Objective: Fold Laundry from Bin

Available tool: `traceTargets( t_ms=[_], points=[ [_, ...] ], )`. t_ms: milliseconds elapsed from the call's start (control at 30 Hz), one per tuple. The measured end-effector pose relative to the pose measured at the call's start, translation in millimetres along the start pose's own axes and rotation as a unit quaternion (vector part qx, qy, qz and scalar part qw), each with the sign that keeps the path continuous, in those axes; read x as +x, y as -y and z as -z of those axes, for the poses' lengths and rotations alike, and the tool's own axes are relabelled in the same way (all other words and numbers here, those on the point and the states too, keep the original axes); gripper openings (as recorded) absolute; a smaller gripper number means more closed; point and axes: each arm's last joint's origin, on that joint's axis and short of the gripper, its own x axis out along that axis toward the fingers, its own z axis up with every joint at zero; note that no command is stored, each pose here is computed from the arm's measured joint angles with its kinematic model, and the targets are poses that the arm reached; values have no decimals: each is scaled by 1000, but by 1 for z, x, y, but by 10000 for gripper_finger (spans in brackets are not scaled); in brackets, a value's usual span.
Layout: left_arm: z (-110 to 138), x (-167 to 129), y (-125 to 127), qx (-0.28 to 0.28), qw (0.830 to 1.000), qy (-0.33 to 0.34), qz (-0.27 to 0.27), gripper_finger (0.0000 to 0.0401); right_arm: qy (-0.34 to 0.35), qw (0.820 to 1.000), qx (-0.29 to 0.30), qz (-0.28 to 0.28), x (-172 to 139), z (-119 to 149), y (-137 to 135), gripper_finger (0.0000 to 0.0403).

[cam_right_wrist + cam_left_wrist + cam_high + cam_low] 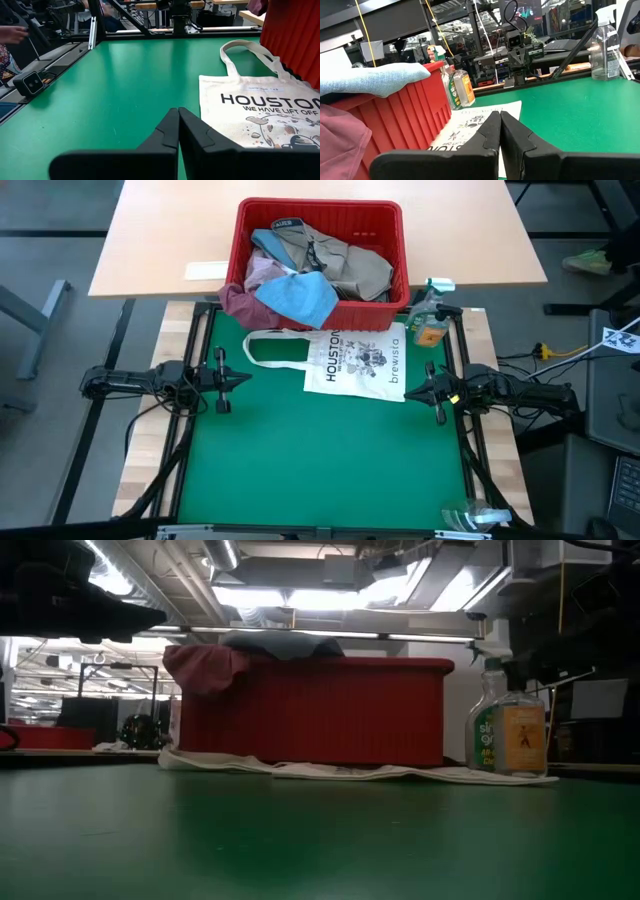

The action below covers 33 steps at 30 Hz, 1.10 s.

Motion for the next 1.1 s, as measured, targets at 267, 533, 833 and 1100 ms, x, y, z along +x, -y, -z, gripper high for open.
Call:
traceTargets(
  t_ms=[267, 533, 833, 1100],
  points=[
    [0, 0, 0, 0, 1000, 0, 0, 0, 1, 1000, 0, 1, 0, 0, 0, 5],
    [0, 0, 0, 0, 1000, 0, 0, 0, 4, 999, -1, 35, 0, -1, 2, 5],
    [-7, 0, -1, -12, 999, 41, 4, 0, 36, 999, -5, 25, 0, -6, 1, 5],
    [-22, -3, -2, -39, 991, 123, 33, 0, 76, 996, -10, 35, -1, -14, 2, 5]
  ],
)
